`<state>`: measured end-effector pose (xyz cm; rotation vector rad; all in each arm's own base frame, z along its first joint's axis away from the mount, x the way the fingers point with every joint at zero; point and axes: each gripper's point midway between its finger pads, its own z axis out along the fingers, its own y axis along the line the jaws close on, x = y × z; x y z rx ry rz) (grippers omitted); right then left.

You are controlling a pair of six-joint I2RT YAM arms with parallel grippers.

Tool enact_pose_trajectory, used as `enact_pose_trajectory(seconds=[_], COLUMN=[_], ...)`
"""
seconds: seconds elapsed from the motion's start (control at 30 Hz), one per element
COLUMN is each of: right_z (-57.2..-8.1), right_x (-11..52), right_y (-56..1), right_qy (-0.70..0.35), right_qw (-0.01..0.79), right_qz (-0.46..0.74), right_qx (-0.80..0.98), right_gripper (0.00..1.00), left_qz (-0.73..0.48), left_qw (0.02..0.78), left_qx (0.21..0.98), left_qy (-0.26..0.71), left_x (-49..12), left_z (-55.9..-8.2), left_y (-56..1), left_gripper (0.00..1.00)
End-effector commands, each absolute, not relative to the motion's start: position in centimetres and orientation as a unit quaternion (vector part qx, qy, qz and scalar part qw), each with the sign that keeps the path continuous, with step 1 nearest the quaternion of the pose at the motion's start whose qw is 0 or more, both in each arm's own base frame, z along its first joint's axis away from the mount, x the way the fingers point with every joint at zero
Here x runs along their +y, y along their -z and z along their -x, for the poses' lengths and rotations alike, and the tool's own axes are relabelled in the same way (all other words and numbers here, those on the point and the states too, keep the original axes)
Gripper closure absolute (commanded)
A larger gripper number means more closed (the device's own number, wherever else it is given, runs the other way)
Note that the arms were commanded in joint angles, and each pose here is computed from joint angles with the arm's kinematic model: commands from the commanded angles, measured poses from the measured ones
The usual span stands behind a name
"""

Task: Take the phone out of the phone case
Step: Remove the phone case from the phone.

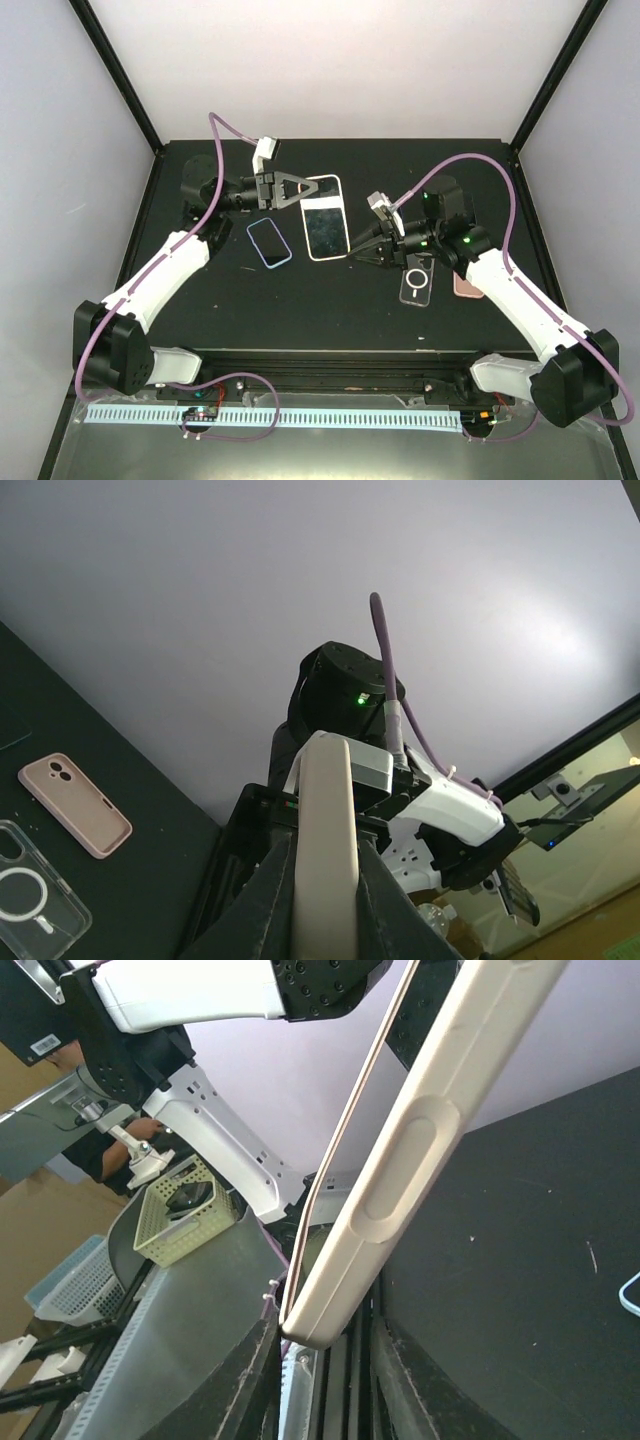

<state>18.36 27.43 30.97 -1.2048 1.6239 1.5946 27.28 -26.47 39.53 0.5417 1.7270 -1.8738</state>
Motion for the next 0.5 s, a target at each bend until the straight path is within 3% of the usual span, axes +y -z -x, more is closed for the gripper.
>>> enact_pose_trajectory(seconds=[0.0, 0.47], right_z=[-18.9, -22.7], right_x=[27.7, 28.4], right_y=[-31.2, -29.0], right_qy=[-0.58, -0.523], right_qw=[0.302, 0.34], right_qz=[0.453, 0.453], right_qx=[0.605, 0.637], right_gripper=[0.75, 0.9], left_qz=[-0.227, -0.232], left_qw=[0.296, 0.264], left_qx=[0.606, 0.586], left_qy=[0.702, 0.73], left_x=[-26.4, -26.8], left_z=[-26.3, -24.4], left_y=[-43.0, -43.9], left_gripper=[0.98, 0.98])
